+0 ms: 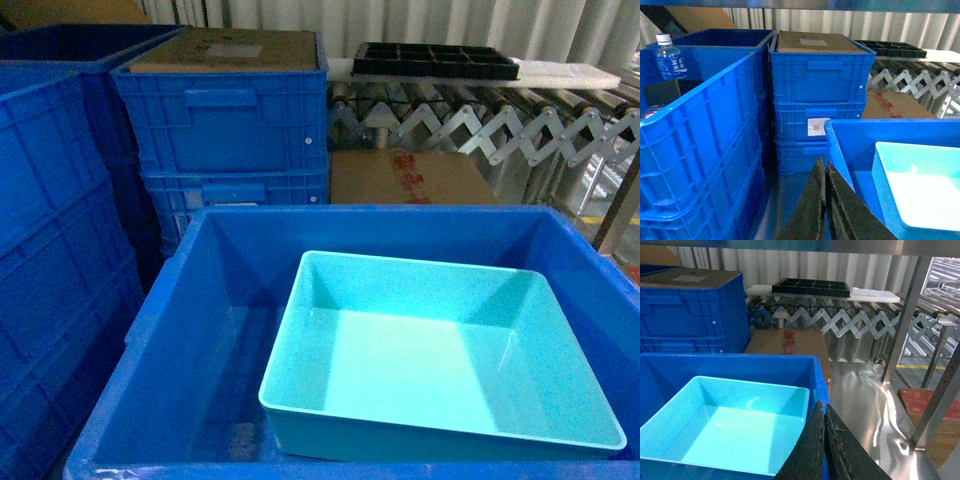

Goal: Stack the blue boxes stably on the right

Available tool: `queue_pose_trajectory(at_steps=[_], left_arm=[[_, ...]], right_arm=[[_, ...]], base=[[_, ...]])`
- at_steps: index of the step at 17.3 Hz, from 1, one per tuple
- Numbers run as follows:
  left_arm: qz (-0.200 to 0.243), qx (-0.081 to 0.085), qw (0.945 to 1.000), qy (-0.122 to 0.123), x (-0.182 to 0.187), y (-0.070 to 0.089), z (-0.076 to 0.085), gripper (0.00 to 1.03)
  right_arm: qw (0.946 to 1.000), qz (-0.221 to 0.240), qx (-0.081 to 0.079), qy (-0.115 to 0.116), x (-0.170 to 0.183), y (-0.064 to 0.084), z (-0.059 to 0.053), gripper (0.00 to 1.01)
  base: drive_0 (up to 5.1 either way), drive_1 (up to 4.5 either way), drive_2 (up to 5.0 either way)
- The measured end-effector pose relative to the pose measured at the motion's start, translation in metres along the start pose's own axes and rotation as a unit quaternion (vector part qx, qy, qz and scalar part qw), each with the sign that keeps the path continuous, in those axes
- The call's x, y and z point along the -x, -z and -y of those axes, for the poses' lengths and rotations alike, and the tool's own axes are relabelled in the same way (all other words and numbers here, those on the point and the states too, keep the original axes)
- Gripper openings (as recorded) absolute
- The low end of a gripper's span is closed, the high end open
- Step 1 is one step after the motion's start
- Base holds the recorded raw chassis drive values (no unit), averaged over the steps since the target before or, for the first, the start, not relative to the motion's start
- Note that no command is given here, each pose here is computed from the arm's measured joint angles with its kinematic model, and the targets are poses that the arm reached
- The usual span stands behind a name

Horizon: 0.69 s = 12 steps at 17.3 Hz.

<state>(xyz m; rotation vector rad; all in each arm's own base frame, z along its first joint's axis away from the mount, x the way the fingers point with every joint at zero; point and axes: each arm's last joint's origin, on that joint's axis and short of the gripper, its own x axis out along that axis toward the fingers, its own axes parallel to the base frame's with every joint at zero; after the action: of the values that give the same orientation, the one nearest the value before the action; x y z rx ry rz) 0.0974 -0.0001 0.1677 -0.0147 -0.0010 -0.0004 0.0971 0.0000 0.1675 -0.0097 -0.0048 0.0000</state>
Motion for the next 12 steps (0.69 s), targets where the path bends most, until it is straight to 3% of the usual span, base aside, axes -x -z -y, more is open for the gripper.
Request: queue_pose_trajectory(at_steps=[1,2,4,12], left_arm=[[0.0,0.0,1.0,0.0,0.0,0.0,0.0,0.02],[0.0,0.0,1.0,0.0,0.0,0.0,0.0,0.04],[0.0,0.0,1.0,0.0,0.0,0.0,0.0,0.26],[0.0,0.0,1.0,0.0,0.0,0.0,0.0,0.51]], right_arm=[[1.0,0.0,0.0,0.0,0.0,0.0,0.0,0.04],[1.0,0.0,0.0,0.0,0.0,0.0,0.0,0.13],[1.0,0.0,0.0,0.0,0.0,0.0,0.0,0.35],[1.0,0.0,0.0,0.0,0.0,0.0,0.0,0.58]], base=[[0.0,0.0,0.0],[0.0,0.0,0.0],[0.0,0.0,0.0],[0.0,0.0,0.0]])
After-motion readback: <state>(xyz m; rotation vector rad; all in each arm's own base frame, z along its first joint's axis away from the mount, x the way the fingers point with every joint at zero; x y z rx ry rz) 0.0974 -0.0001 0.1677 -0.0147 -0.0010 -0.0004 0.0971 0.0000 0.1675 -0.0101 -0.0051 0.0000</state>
